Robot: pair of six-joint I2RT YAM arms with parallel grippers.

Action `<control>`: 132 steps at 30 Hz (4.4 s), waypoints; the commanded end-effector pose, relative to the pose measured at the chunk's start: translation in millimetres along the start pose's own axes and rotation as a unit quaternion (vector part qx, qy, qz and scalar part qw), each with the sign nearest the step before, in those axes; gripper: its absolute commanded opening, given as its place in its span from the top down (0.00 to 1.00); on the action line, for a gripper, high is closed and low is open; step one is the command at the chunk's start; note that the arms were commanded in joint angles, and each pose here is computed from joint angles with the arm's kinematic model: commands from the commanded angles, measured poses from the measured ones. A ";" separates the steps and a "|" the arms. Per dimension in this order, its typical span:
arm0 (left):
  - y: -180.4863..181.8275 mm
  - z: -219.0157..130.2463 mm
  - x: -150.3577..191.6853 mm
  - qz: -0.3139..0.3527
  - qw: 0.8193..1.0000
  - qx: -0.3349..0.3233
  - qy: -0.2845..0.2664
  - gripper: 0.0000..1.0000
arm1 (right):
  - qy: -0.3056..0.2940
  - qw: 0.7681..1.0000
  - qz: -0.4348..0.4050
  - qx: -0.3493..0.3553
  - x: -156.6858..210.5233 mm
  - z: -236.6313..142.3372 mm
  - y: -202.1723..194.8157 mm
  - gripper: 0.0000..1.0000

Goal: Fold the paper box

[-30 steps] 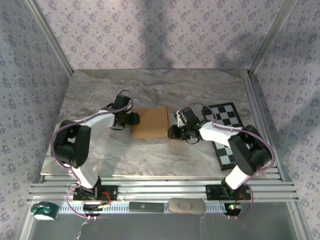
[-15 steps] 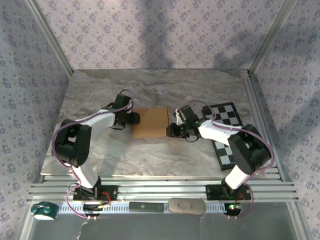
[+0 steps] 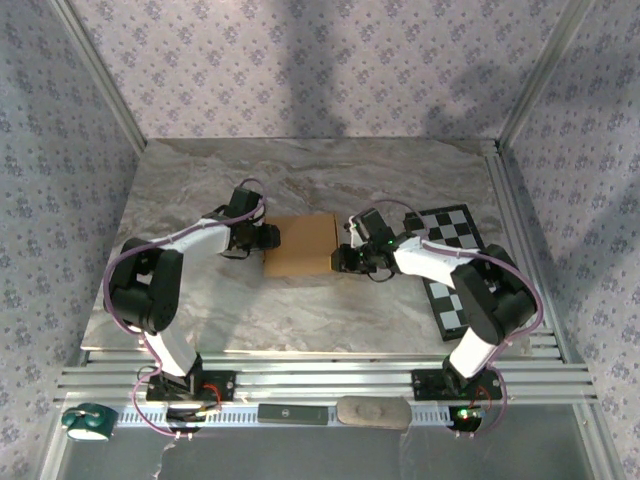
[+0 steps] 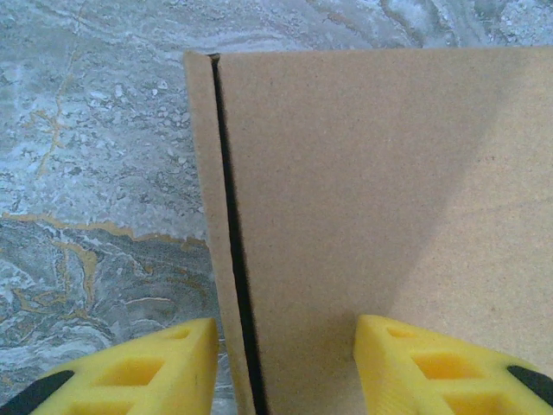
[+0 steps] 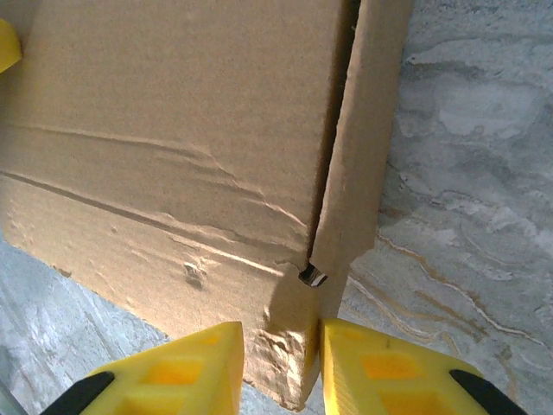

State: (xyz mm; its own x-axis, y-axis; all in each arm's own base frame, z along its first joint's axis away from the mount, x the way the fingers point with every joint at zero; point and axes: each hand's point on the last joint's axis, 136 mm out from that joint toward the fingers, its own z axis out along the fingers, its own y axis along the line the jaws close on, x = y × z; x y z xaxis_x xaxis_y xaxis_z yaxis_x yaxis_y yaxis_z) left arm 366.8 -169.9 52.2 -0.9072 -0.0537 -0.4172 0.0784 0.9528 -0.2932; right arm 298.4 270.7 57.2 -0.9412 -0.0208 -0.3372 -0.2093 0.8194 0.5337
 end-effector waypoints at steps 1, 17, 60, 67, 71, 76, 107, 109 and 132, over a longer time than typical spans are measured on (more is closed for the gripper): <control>19.9 14.7 34.2 -0.006 0.997 -0.033 0.066 0.54 | -0.003 1.000 0.002 -0.011 -6.6 4.1 6.4 0.72; 20.8 15.9 35.7 -0.006 0.997 -0.030 0.075 0.54 | -0.026 0.994 -0.085 0.066 1.5 7.7 -9.6 0.79; 20.9 20.4 30.9 0.004 0.995 -0.032 0.090 0.55 | -0.096 0.947 -0.285 0.115 20.5 23.9 -24.4 0.91; 21.3 21.5 30.3 0.006 0.995 -0.033 0.093 0.56 | -0.096 0.936 -0.302 0.157 25.1 28.7 -36.2 0.86; 20.8 21.8 29.6 0.007 0.995 -0.033 0.094 0.56 | -0.099 0.932 -0.312 0.156 24.8 30.5 -35.5 0.84; 20.6 22.0 29.5 0.009 0.995 -0.033 0.095 0.56 | -0.107 0.919 -0.340 0.170 24.1 30.7 -35.0 0.86; 19.0 24.2 31.3 0.010 0.994 -0.028 0.104 0.56 | -0.094 0.867 -0.383 0.304 20.9 56.1 -64.8 0.91; 18.0 24.2 31.8 0.007 0.994 -0.025 0.104 0.57 | -0.093 0.868 -0.379 0.307 20.7 55.5 -67.2 0.89; 12.6 21.0 42.6 -0.093 0.992 -0.009 0.079 0.69 | -0.196 0.948 -0.245 0.061 3.0 -36.7 0.7 0.65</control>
State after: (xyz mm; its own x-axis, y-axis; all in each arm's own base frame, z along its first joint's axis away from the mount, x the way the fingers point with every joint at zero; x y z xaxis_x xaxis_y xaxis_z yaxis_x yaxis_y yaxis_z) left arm 384.0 -175.2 52.7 -0.9022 -0.1858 -0.3893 -0.0181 0.9180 -0.3961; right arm 291.8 252.8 72.7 -0.5225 -0.3114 -0.7937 -0.5677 0.8217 0.0514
